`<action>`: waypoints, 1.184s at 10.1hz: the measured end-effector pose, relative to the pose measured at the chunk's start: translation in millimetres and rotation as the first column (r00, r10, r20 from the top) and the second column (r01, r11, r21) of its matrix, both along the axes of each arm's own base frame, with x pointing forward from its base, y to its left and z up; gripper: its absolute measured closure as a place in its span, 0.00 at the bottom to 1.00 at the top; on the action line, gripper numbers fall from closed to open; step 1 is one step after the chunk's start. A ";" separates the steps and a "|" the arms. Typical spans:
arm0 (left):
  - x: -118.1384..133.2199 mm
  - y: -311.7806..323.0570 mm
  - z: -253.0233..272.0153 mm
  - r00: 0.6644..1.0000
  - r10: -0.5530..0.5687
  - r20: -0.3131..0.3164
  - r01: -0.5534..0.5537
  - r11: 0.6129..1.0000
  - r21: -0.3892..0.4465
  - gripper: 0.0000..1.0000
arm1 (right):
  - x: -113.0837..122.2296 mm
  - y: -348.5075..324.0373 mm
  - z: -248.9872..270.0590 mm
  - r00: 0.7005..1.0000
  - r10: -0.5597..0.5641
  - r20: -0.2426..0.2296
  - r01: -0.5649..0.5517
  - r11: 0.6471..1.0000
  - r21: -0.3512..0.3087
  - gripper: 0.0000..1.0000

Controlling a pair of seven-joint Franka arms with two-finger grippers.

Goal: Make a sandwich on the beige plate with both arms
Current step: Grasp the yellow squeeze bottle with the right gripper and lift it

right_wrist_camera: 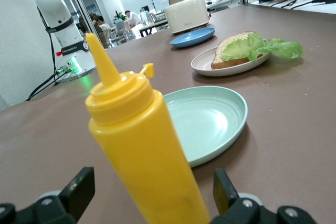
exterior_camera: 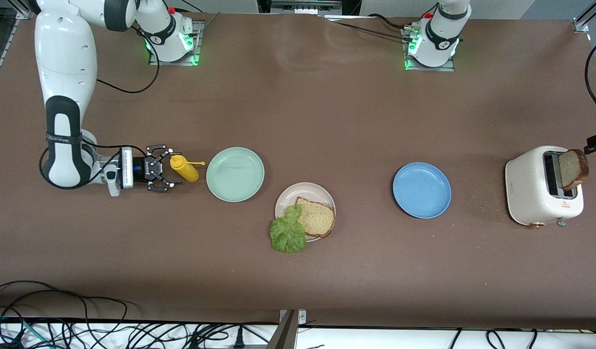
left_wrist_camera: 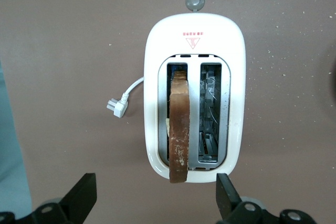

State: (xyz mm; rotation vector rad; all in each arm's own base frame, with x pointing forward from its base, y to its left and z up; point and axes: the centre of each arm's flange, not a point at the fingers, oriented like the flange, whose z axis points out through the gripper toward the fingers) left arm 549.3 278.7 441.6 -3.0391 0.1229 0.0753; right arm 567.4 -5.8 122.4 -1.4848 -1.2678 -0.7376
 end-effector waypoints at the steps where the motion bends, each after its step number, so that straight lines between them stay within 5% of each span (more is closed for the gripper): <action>1: 1.1 -2.0 0.3 1.000 -0.004 0.001 0.004 1.000 0.000 0.00 | 4.7 0.5 1.5 1.000 0.003 0.010 -0.003 1.000 0.005 0.00; 4: 2.6 -4.3 0.7 1.000 -0.008 0.003 0.008 1.000 -0.001 0.00 | 9.3 7.4 4.3 1.000 0.016 0.019 -0.017 1.000 0.021 0.14; 5: 2.8 -4.4 0.1 1.000 -0.009 0.002 0.009 1.000 -0.001 0.00 | 8.5 10.0 3.1 1.000 0.018 0.004 -0.018 1.000 0.025 0.30; 10: 3.7 -5.4 -2.0 1.000 -0.011 -0.001 0.011 1.000 -0.003 0.00 | 11.4 10.2 6.2 0.987 -0.025 -0.161 0.026 1.000 0.009 0.86; 12: 3.9 -5.6 -2.1 1.000 -0.011 -0.001 0.011 1.000 -0.003 0.00 | 27.3 12.5 29.1 0.971 -0.044 -0.234 0.039 0.999 -0.028 0.87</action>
